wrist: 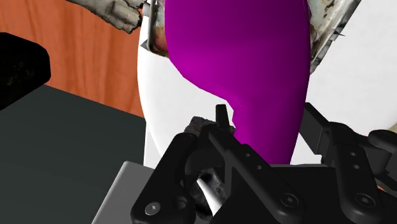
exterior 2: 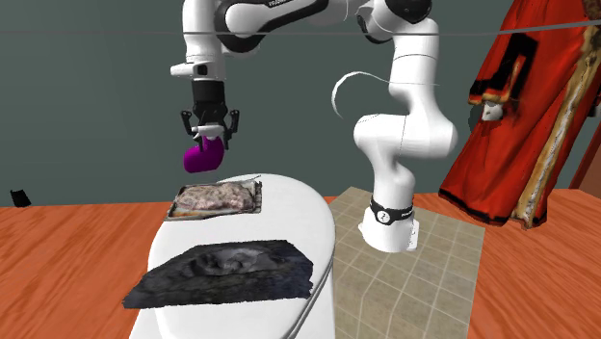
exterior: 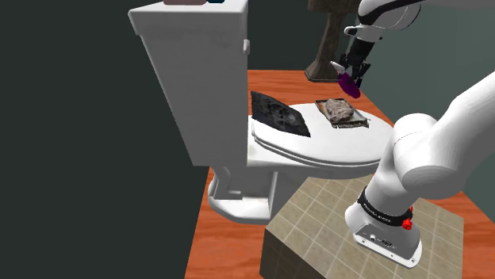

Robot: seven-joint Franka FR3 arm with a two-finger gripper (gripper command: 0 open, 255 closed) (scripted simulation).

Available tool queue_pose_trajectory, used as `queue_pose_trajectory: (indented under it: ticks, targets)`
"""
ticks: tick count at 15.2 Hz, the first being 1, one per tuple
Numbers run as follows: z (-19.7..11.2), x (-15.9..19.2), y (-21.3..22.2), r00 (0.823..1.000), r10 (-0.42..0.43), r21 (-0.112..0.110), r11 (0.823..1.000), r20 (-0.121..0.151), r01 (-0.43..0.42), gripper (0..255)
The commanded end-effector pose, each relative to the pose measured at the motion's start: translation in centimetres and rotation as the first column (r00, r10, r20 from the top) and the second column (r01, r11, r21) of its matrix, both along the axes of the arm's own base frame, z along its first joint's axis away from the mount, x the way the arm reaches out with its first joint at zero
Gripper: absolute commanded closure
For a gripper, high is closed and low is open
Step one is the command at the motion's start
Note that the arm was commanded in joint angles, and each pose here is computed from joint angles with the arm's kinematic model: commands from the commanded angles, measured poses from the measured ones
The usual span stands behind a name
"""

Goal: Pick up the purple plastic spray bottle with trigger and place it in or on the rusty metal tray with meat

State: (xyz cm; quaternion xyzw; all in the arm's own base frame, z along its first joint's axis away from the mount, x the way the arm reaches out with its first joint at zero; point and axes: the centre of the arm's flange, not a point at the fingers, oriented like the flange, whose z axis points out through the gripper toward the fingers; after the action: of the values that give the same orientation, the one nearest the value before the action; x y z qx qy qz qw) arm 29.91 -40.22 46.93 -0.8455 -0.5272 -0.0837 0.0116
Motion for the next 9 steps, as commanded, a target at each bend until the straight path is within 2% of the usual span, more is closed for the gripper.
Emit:
queue_pose_trajectory:
  ticks: [1,9]
  targets:
    - [-0.6,-0.7,-0.7,1.0,0.001,0.0,1.0,0.0,-0.001,255]
    - [-4.8,-0.7,-0.7,1.0,0.001,0.0,1.0,0.0,-0.001,255]
